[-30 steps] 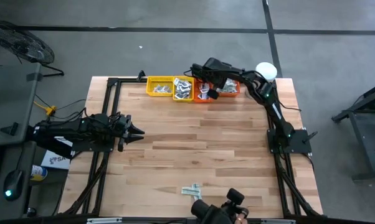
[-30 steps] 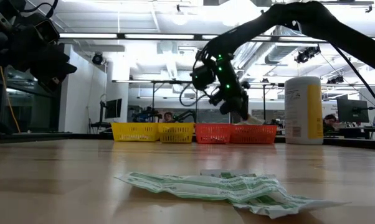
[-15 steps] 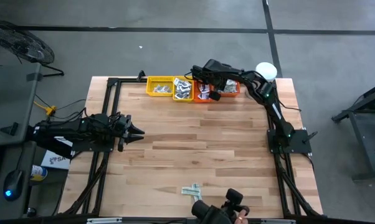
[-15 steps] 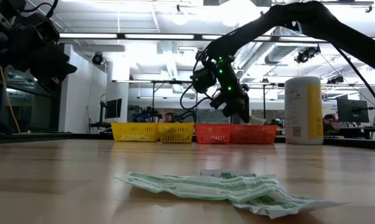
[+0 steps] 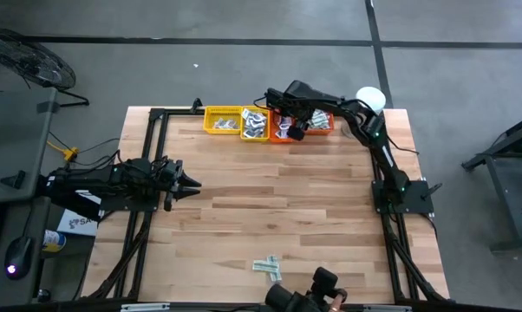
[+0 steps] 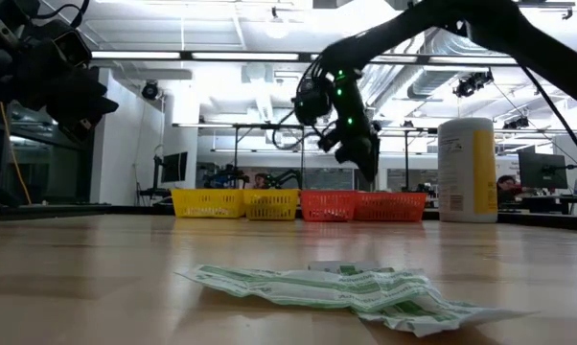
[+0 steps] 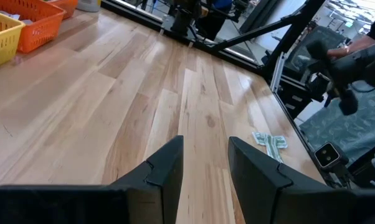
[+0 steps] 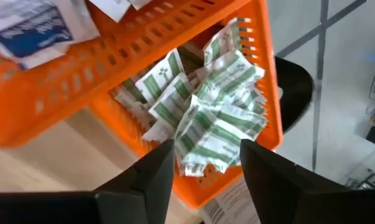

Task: Pick & Place First Aid Supplies
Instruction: Put the green pad into the right orange bin

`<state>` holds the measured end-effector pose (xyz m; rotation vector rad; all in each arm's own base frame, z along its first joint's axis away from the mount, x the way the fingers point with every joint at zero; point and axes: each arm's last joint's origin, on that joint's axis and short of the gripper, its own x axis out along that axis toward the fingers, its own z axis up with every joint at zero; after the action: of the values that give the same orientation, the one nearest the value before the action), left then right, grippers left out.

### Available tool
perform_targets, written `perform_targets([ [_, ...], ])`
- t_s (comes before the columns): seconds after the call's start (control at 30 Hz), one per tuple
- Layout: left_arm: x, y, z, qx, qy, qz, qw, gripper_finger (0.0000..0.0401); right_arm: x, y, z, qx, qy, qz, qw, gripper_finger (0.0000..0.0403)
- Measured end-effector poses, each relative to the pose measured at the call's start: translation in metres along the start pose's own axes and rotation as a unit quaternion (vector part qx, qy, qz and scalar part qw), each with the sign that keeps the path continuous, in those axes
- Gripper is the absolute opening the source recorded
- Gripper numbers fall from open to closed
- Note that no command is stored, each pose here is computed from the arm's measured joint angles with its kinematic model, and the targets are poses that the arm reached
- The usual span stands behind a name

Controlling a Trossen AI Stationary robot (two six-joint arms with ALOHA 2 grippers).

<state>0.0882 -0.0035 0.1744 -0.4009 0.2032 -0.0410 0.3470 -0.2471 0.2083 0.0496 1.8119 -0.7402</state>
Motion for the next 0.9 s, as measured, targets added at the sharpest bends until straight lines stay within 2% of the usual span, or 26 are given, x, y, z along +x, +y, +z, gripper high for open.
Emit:
perform_targets([
  [0.17, 0.0, 0.0, 0.0, 0.0, 0.0, 0.0, 1.0, 0.0127, -0.023, -0.005, -0.012, 0.031, -0.026, 0.034, 0.999, 0.0181],
  [0.33, 0.0, 0.0, 0.0, 0.0, 0.0, 0.0, 1.0, 0.0127, -0.055, -0.001, -0.029, 0.063, -0.065, 0.143, 0.986, 0.0181],
  [0.5, 0.0, 0.0, 0.0, 0.0, 0.0, 0.0, 1.0, 0.0127, -0.088, 0.017, -0.043, 0.04, -0.106, 0.234, 0.966, 0.0181],
  [0.7, 0.0, 0.0, 0.0, 0.0, 0.0, 0.0, 1.0, 0.0127, -0.124, 0.062, -0.058, 0.001, -0.13, 0.283, 0.95, 0.0181],
  [0.9, 0.0, 0.0, 0.0, 0.0, 0.0, 0.0, 1.0, 0.0127, -0.154, 0.124, -0.077, -0.025, -0.137, 0.291, 0.947, 0.0181],
])
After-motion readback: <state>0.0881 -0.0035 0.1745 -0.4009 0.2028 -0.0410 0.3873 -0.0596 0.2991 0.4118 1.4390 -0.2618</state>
